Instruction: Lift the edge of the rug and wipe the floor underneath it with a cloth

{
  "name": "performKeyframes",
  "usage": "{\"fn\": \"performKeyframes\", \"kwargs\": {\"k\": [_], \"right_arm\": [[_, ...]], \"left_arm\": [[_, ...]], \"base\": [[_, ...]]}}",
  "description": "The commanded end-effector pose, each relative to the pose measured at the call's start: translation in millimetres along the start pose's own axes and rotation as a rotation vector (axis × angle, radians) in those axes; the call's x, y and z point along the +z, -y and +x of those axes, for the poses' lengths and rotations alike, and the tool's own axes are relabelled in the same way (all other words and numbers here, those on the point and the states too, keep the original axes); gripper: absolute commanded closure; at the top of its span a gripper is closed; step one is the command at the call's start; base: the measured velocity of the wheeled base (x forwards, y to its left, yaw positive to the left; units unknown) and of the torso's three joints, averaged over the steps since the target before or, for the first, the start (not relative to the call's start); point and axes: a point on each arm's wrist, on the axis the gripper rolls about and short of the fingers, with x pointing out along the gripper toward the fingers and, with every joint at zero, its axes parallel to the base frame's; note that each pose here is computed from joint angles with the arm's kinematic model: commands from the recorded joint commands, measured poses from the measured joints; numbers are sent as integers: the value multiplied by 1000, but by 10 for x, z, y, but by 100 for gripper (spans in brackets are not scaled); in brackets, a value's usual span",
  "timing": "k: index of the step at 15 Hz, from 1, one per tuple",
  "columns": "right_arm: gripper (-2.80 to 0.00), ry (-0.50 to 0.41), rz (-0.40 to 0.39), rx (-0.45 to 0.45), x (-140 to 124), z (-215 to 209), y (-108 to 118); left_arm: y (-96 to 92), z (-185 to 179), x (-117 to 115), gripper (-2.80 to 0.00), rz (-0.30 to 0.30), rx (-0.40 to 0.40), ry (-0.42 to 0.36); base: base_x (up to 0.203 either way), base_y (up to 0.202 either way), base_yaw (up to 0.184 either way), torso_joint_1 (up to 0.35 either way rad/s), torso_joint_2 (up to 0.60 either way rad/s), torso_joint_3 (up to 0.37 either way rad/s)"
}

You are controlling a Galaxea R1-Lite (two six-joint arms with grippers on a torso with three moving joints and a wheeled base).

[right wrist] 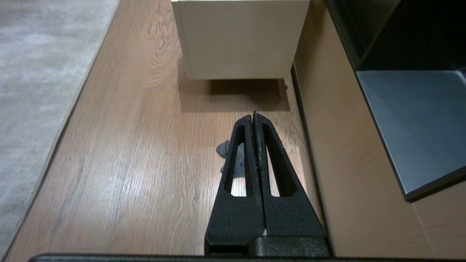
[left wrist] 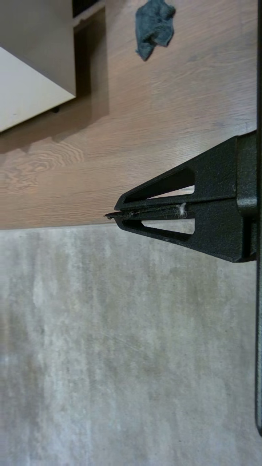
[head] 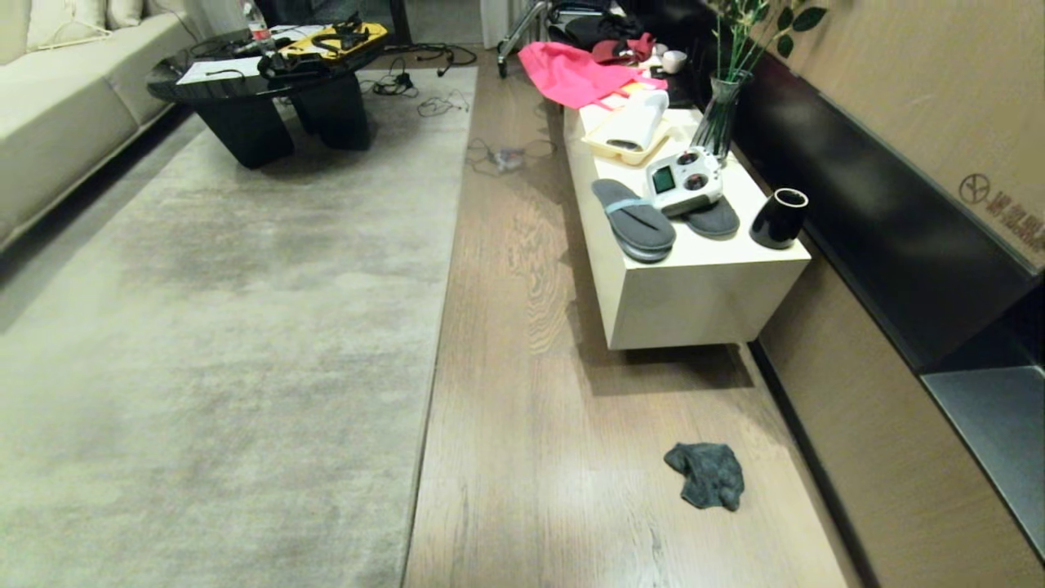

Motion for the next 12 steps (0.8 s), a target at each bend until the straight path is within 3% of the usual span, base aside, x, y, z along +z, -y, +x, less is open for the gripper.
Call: {"fn": "performKeyframes", "kwargs": {"k": [1, 12], "right_arm": [[0, 0, -1, 1, 1, 0, 0], [0, -2, -1, 0, 0, 1, 0]], "left_arm": [[0, 1, 0, 0, -1, 0, -1], [0, 1, 0, 0, -1, 0, -1]], "base": [[0, 0, 0, 2, 3, 200], [0, 0, 0, 2, 2, 202]]}}
